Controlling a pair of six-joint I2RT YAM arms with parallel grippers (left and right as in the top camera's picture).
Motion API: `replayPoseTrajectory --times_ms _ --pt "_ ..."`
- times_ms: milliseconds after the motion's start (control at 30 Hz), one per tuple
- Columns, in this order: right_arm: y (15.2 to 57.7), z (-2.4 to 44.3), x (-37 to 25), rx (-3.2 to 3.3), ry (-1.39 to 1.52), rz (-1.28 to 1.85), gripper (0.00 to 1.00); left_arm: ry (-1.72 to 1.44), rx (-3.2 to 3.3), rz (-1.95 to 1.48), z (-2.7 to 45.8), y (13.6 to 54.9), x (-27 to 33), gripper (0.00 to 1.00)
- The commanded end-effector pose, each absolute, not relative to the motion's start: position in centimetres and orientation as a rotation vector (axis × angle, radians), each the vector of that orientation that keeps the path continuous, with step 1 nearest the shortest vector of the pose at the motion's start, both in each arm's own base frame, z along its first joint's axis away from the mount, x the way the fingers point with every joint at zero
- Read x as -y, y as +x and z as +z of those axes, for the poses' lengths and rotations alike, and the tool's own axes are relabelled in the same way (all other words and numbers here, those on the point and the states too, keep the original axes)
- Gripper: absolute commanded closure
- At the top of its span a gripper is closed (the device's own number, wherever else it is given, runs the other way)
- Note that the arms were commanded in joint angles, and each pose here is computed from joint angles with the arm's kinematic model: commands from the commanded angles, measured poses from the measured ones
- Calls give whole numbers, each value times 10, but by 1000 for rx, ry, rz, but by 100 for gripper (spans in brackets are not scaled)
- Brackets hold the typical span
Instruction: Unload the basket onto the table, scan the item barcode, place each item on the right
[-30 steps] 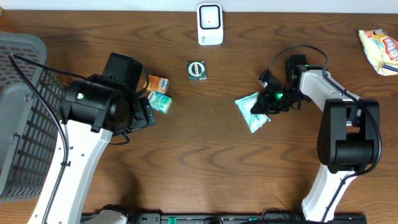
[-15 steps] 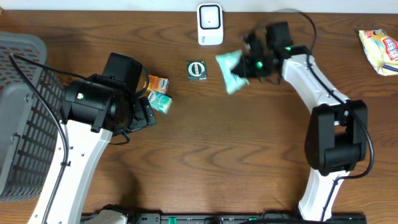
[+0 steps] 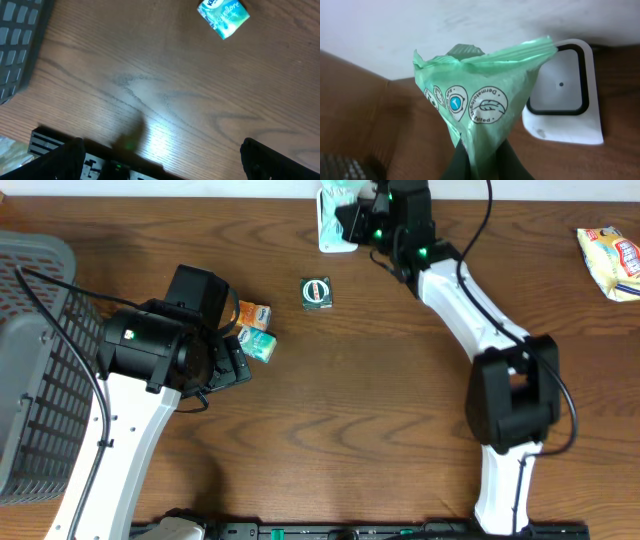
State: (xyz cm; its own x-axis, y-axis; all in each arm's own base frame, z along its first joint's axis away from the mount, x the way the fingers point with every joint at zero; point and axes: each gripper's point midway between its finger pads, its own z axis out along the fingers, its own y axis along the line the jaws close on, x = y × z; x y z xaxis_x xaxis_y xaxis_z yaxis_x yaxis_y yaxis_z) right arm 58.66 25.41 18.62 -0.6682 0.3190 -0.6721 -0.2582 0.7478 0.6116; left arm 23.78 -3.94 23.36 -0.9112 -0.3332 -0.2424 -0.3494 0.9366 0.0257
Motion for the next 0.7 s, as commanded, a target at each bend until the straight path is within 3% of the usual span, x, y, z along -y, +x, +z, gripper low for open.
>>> replayPoseTrajectory --times_ms 0,233,667 --pt "613 169 -254 -2141 135 908 99 -530 -2847 98 236 237 38 2" --pt "642 157 -250 -2146 180 887 99 -530 -2847 98 236 237 38 2" --pt "643 135 -229 -2214 252 855 99 -530 -2847 98 236 237 38 3"
